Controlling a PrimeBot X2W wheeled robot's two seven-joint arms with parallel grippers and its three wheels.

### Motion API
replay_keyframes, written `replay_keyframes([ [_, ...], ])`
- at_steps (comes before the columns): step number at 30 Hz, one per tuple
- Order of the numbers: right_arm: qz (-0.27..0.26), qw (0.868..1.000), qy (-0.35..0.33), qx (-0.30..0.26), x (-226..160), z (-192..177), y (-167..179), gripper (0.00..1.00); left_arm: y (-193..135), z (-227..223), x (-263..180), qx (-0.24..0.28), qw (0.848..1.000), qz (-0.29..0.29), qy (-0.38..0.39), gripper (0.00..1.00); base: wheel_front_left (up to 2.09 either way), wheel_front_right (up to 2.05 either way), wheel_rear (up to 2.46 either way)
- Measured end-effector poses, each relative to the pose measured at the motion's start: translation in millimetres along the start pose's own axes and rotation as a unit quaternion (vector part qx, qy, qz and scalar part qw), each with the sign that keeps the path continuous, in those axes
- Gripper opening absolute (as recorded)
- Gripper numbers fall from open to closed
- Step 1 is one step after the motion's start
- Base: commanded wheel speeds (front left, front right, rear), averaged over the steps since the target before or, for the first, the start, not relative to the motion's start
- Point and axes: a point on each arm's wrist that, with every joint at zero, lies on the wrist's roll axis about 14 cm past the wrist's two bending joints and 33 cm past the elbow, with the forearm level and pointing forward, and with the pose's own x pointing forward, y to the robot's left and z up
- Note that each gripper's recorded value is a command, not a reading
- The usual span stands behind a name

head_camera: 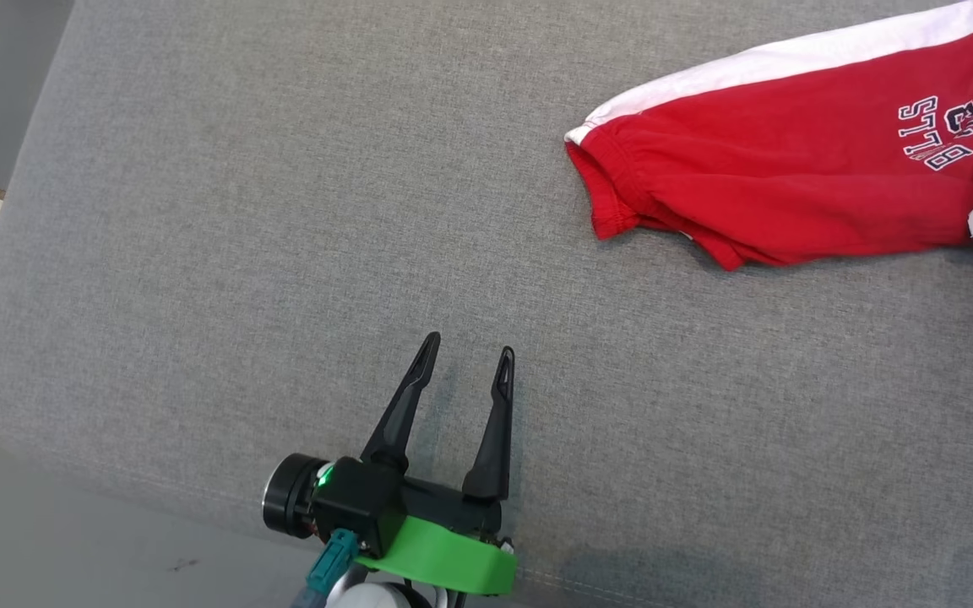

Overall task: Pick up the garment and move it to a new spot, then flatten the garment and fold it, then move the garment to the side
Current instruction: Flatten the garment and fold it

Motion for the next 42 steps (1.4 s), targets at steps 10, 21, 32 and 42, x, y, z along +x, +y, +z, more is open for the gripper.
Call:
replay_keyframes([
  [10, 0.01, 1.0, -0.02, 0.017, -8.5, -3.9, 11.1, 0.0, -2.3, -1.1, 4.0, 0.007, 1.0, -0.008, 0.0, 1.0, 0.0, 0.0, 0.0],
  [21, -0.018, 0.996, -0.069, 0.06, -64.1, -0.3, -19.4, 0.0, -20.1, 6.2, 5.1, 0.014, 0.999, -0.042, -0.016, 1.0, 0.0, 0.0, 0.0],
  [32, -0.059, 0.99, -0.118, 0.052, -116.4, 28.6, -60.5, 0.0, -39.5, 14.7, 1.9, 0.014, 0.996, -0.078, -0.031, 1.0, 0.0, 0.0, 0.0],
  [42, 0.02, 0.983, -0.183, 0.011, -120.6, 77.9, -3.6, 0.0, -49.5, 20.9, -1.9, 0.009, 0.995, -0.093, -0.04, 1.0, 0.0, 0.0, 0.0],
])
